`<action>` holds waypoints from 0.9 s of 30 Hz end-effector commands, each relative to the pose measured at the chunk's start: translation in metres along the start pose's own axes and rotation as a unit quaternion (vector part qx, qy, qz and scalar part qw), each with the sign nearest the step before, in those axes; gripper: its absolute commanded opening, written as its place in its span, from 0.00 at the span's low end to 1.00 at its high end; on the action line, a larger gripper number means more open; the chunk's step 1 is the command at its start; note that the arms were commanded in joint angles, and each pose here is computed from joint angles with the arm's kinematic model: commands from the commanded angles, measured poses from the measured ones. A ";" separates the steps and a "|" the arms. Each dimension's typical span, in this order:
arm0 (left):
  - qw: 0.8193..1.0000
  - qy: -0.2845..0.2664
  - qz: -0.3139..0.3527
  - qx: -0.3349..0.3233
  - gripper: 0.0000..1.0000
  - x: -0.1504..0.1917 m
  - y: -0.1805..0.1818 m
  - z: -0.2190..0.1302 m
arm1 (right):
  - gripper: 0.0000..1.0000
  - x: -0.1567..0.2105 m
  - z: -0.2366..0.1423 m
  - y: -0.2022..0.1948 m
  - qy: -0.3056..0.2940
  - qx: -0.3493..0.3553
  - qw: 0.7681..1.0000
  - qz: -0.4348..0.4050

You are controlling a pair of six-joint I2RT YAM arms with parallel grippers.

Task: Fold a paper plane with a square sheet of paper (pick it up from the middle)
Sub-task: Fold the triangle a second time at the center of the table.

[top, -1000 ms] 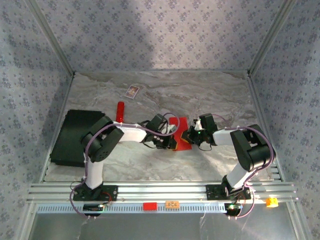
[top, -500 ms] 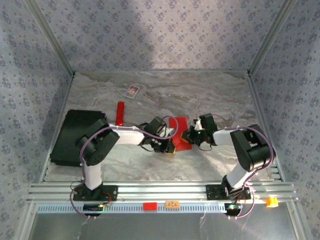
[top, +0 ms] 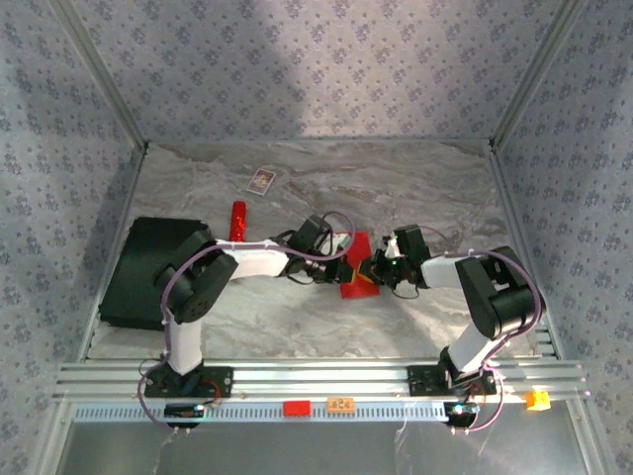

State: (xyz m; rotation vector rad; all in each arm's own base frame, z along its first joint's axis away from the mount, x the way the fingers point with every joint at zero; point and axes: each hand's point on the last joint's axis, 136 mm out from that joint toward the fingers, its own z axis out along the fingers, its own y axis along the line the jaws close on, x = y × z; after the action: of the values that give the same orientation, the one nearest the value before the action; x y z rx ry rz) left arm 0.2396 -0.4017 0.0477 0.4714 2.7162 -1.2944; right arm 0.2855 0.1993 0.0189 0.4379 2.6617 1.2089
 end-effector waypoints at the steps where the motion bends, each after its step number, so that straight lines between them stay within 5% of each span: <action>1: 0.999 0.029 -0.020 -0.025 0.01 0.015 0.019 0.011 | 0.10 0.011 0.003 -0.022 0.011 0.034 0.999 0.028; 13: 0.996 0.061 -0.020 -0.068 0.00 0.046 0.042 0.010 | 0.11 0.005 -0.008 0.027 0.004 -0.005 0.999 -0.035; 21: 0.996 0.053 -0.018 -0.072 0.00 0.044 0.044 0.008 | 0.10 0.027 0.013 0.001 0.038 0.023 0.999 -0.016; 27: 0.995 0.056 -0.018 -0.085 0.00 0.044 0.050 0.007 | 0.09 0.011 0.006 -0.020 0.016 0.043 0.999 0.007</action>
State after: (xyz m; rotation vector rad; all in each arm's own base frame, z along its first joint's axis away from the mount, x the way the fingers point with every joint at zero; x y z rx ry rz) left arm 0.2280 -0.3906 0.0213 0.4957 2.7850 -1.2118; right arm 0.2738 0.2163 0.0188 0.3694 2.7145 1.2164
